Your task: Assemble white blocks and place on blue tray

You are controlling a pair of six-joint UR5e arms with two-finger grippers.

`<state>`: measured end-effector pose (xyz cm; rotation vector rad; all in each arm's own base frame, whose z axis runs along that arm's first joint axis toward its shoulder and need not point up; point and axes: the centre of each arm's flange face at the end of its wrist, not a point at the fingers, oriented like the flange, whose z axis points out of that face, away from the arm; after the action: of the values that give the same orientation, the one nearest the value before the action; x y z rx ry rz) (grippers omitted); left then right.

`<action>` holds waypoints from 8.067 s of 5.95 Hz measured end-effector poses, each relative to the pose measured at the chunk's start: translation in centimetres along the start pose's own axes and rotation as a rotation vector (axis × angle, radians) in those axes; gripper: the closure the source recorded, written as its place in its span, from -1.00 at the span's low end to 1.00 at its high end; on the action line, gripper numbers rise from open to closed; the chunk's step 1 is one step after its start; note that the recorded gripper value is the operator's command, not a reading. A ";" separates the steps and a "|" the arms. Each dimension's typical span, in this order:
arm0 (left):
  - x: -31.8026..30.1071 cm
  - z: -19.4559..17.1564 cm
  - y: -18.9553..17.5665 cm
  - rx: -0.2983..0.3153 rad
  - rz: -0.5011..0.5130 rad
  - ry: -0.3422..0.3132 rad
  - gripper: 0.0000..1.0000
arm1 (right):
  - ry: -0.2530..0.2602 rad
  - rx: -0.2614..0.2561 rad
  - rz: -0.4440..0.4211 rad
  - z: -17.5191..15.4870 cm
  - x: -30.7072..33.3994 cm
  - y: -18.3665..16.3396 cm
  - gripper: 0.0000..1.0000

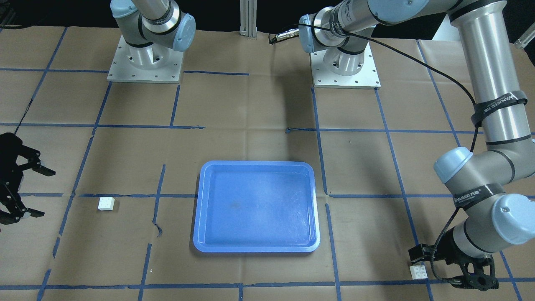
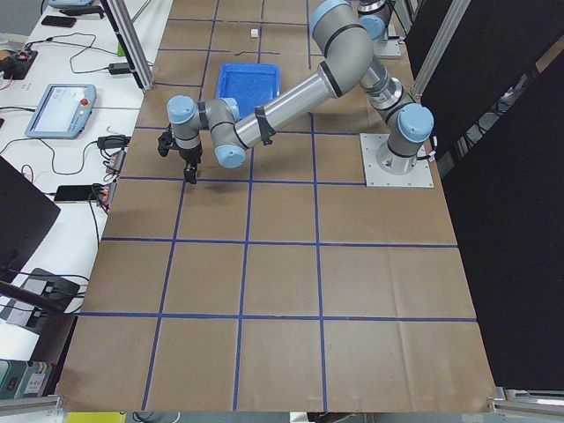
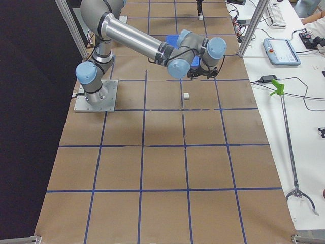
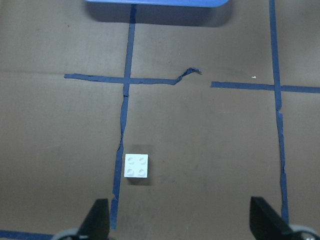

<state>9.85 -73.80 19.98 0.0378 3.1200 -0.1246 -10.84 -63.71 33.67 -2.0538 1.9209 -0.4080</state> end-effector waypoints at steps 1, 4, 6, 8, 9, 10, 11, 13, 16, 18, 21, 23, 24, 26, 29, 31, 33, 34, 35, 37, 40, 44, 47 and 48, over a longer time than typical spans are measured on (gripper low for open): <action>0.1 0.7 -0.4 0.004 -0.010 0.013 -0.94 | -0.004 0.087 0.005 3.1 0.2 2.9 -0.99; 0.9 1.5 -2.0 0.024 -0.010 0.029 -0.66 | -0.033 0.186 -0.012 12.1 -0.5 7.0 -0.99; 1.4 2.4 -2.0 0.013 -0.006 0.033 0.17 | -0.050 0.196 0.002 14.8 -2.0 7.3 -0.99; 1.5 2.5 -2.1 0.011 0.001 0.033 0.92 | -0.070 0.202 0.002 16.0 -2.6 7.5 -1.00; 1.5 2.3 -2.1 0.014 0.007 0.033 0.92 | -0.084 0.205 0.007 16.6 -3.0 7.5 -0.99; 1.6 2.0 -2.1 0.014 0.015 0.033 0.92 | -0.092 0.209 0.014 17.0 -3.4 7.5 -0.90; 3.0 1.2 -1.9 0.009 0.037 0.037 0.92 | -0.095 0.211 0.018 17.1 -3.5 7.5 -0.54; 13.5 -2.4 0.5 -0.025 0.176 0.049 0.92 | -0.095 0.210 0.020 17.1 -3.5 7.5 0.10; 29.9 -6.2 6.2 -0.061 0.475 0.066 0.92 | -0.069 0.189 0.004 16.6 -3.1 7.6 0.54; 38.0 -7.5 9.1 -0.033 0.795 0.069 0.92 | -0.033 0.163 -0.009 15.1 -2.5 7.3 0.56; 40.1 -5.6 11.2 0.010 1.292 0.078 0.92 | 0.045 0.114 0.011 7.5 -3.0 2.9 0.57; 40.4 -2.2 14.1 0.040 1.407 0.080 0.91 | 0.043 0.119 0.037 4.3 -4.8 -0.9 0.57; 40.9 -1.4 15.1 0.045 1.425 0.097 0.89 | 0.043 0.120 0.038 4.0 -5.2 -1.5 0.55; 42.4 -0.8 16.3 0.045 1.453 0.126 0.86 | 0.063 0.149 0.040 4.1 -4.9 -1.7 0.54; 42.9 -0.2 16.9 0.032 1.465 0.132 0.20 | 0.090 0.199 0.044 4.1 -4.6 -2.1 0.52; 43.0 0.0 16.9 0.029 1.474 0.131 -0.97 | 0.095 0.216 0.046 4.2 -4.6 -2.2 0.48; 42.9 -0.4 16.9 0.033 1.487 0.128 -0.97 | 0.105 0.243 0.050 4.2 -4.5 -2.5 0.48; 42.9 -1.0 16.8 0.040 1.488 0.124 -0.97 | 0.105 0.247 0.051 4.2 -4.5 -2.5 0.48; 42.7 -2.7 16.6 0.040 1.485 0.123 -0.97 | 0.104 0.249 0.051 4.2 -4.6 -2.6 0.49; 40.8 -10.0 17.0 0.014 1.457 0.137 -0.97 | 0.090 0.254 0.045 5.0 -4.9 -3.6 0.49; 35.6 -22.2 20.7 -0.064 1.384 0.184 -0.97 | 0.042 0.254 0.049 7.5 -4.1 -9.2 0.49; 30.9 -30.3 25.0 -0.081 1.249 0.173 -0.98 | 0.102 0.214 0.118 16.0 -2.0 -23.2 0.48; 24.3 -31.4 23.2 -0.073 0.756 0.109 -0.98 | 0.115 0.216 0.144 25.9 -2.5 -26.1 0.48; 23.7 -32.7 23.5 -0.047 0.577 0.085 -0.98 | 0.112 0.217 0.144 27.4 -3.5 -25.8 0.48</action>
<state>-13.86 -47.22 50.24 0.9470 3.0398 -0.0384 23.49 -57.99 18.95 -1.7784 1.9757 -0.6771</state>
